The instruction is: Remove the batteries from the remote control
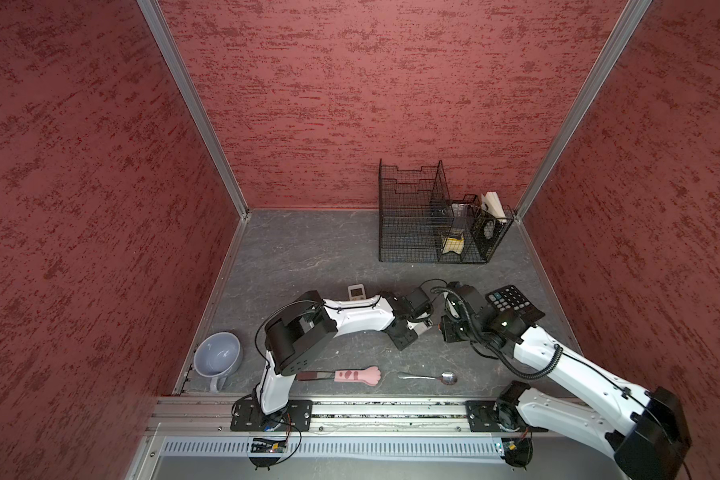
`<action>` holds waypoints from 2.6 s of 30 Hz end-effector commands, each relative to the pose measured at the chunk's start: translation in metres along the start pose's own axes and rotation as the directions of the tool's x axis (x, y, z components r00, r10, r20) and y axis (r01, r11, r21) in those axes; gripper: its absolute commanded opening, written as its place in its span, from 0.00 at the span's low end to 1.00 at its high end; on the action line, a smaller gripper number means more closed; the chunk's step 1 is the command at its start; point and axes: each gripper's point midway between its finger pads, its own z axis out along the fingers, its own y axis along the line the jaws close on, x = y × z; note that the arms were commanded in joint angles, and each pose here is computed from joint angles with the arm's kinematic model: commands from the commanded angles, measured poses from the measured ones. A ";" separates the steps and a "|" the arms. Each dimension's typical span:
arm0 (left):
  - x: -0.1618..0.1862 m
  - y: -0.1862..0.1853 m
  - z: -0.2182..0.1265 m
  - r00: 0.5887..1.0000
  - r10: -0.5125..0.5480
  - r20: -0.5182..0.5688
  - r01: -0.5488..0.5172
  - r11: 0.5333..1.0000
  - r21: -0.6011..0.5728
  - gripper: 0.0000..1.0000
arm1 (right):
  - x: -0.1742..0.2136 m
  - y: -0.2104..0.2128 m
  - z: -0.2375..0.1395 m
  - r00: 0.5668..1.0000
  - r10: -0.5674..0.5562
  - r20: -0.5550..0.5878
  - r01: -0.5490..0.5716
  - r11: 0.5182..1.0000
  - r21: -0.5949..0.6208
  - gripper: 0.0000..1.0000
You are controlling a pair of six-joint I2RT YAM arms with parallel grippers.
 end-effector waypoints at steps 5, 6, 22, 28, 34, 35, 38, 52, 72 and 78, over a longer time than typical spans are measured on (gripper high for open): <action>0.061 -0.026 0.054 0.976 0.085 -0.198 -0.070 0.994 0.079 0.39 | -0.058 0.035 -0.024 0.973 0.011 0.231 0.020 0.991 -0.135 0.00; 0.061 -0.026 0.054 0.976 0.085 -0.199 -0.070 0.994 0.079 0.39 | -0.056 0.034 -0.022 0.974 0.010 0.225 0.020 0.991 -0.130 0.00; 0.063 -0.025 0.056 0.975 0.083 -0.205 -0.069 0.995 0.075 0.38 | -0.046 0.024 -0.002 0.982 -0.011 0.188 0.026 0.997 -0.076 0.00; 0.063 -0.025 0.057 0.975 0.083 -0.206 -0.069 0.995 0.076 0.38 | -0.051 0.024 -0.004 0.977 -0.010 0.214 0.027 0.997 -0.077 0.00; 0.063 -0.025 0.057 0.975 0.083 -0.207 -0.068 0.995 0.078 0.37 | -0.060 0.030 -0.014 0.961 -0.012 0.276 0.044 0.993 -0.111 0.00; 0.063 -0.025 0.057 0.975 0.082 -0.207 -0.067 0.995 0.078 0.37 | -0.062 0.030 -0.016 0.958 -0.011 0.285 0.045 0.993 -0.113 0.00; 0.065 -0.025 0.058 0.974 0.081 -0.211 -0.066 0.995 0.078 0.37 | -0.065 0.030 -0.021 0.951 -0.015 0.308 0.052 0.992 -0.112 0.00; 0.065 -0.026 0.059 0.974 0.081 -0.210 -0.065 0.995 0.081 0.36 | -0.068 0.029 -0.031 0.943 -0.028 0.333 0.063 0.993 -0.095 0.00; 0.064 -0.021 0.058 0.975 0.072 -0.211 -0.061 0.996 0.058 0.36 | -0.016 0.006 -0.012 1.000 0.024 0.000 -0.024 0.999 0.047 0.00; 0.062 -0.021 0.058 0.976 0.068 -0.205 -0.057 0.996 0.061 0.36 | -0.013 0.006 -0.012 0.999 0.050 0.002 -0.050 0.998 0.035 0.00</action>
